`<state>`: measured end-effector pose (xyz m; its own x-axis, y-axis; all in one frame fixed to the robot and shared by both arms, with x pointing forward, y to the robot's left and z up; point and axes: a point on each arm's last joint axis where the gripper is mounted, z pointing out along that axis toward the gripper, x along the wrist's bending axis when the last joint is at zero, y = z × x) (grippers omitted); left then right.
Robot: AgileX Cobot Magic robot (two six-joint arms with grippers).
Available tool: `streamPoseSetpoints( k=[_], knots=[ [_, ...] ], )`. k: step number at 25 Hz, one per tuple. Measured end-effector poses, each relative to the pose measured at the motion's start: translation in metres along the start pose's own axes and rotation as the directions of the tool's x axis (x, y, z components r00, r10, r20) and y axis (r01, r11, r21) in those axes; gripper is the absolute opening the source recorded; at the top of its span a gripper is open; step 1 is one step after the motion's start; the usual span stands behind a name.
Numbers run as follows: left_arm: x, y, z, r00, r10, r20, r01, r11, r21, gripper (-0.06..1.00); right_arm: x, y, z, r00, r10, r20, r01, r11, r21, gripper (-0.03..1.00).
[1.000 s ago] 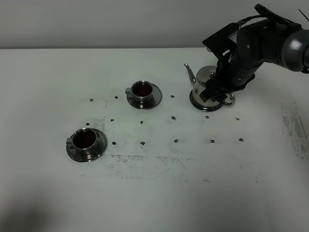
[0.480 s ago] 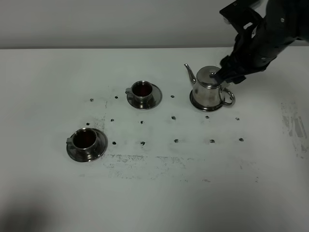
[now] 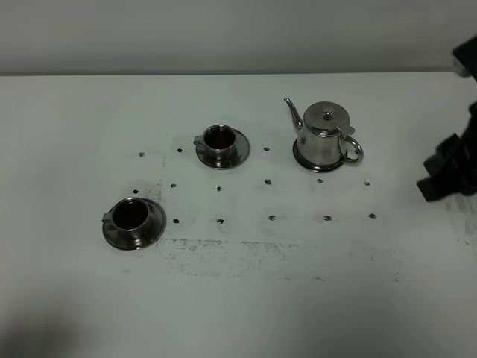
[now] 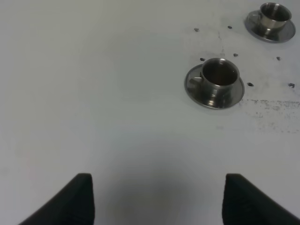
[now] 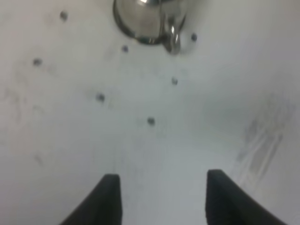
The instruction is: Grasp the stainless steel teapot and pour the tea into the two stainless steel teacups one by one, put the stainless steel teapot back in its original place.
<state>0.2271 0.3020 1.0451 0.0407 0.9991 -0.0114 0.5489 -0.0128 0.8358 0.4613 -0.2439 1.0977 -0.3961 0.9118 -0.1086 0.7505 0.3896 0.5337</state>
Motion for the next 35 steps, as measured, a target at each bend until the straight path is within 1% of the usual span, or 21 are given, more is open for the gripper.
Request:
streamPoseSetpoints(
  k=[1, 4, 8, 11, 14, 17, 20, 23, 27, 32, 35],
  knots=[
    [0.0, 0.0, 0.0, 1.0, 0.0, 0.0, 0.0, 1.0, 0.0, 0.56, 0.003, -0.013, -0.008, 1.0, 0.0, 0.003, 0.0, 1.0, -0.016, 0.38],
    [0.0, 0.0, 0.0, 1.0, 0.0, 0.0, 0.0, 1.0, 0.0, 0.56, 0.014, -0.053, -0.03, 0.999, 0.025, -0.025, -0.026, 0.998, -0.061, 0.35],
    [0.0, 0.0, 0.0, 1.0, 0.0, 0.0, 0.0, 1.0, 0.0, 0.56, 0.03, -0.106, -0.052, 0.996, 0.046, -0.076, -0.052, 0.996, -0.076, 0.32],
    [0.0, 0.0, 0.0, 1.0, 0.0, 0.0, 0.0, 1.0, 0.0, 0.56, 0.036, -0.134, -0.065, 0.996, 0.038, -0.076, -0.044, 0.995, -0.086, 0.3],
    [0.0, 0.0, 0.0, 1.0, 0.0, 0.0, 0.0, 1.0, 0.0, 0.56, 0.038, -0.15, -0.07, 0.998, 0.031, -0.062, -0.038, 0.992, -0.122, 0.28],
    [0.0, 0.0, 0.0, 1.0, 0.0, 0.0, 0.0, 1.0, 0.0, 0.56, 0.041, -0.164, -0.065, 0.998, 0.031, -0.057, -0.039, 0.987, -0.156, 0.26],
    [0.0, 0.0, 0.0, 1.0, 0.0, 0.0, 0.0, 1.0, 0.0, 0.56, 0.043, -0.175, -0.06, 0.998, 0.033, -0.061, -0.041, 0.989, -0.145, 0.24],
    [0.0, 0.0, 0.0, 1.0, 0.0, 0.0, 0.0, 1.0, 0.0, 0.56, 0.043, -0.18, -0.063, 0.997, 0.063, -0.048, -0.071, 0.982, -0.174, 0.24],
    [0.0, 0.0, 0.0, 1.0, 0.0, 0.0, 0.0, 1.0, 0.0, 0.56, 0.043, -0.187, -0.071, 0.993, 0.116, -0.008, -0.114, 0.964, -0.239, 0.24],
    [0.0, 0.0, 0.0, 1.0, 0.0, 0.0, 0.0, 1.0, 0.0, 0.56, 0.045, -0.199, -0.081, 0.987, 0.157, 0.037, -0.136, 0.934, -0.331, 0.23],
    [0.0, 0.0, 0.0, 1.0, 0.0, 0.0, 0.0, 1.0, 0.0, 0.56, 0.046, -0.204, -0.085, 0.979, 0.192, 0.067, -0.154, 0.917, -0.369, 0.23]
  ],
)
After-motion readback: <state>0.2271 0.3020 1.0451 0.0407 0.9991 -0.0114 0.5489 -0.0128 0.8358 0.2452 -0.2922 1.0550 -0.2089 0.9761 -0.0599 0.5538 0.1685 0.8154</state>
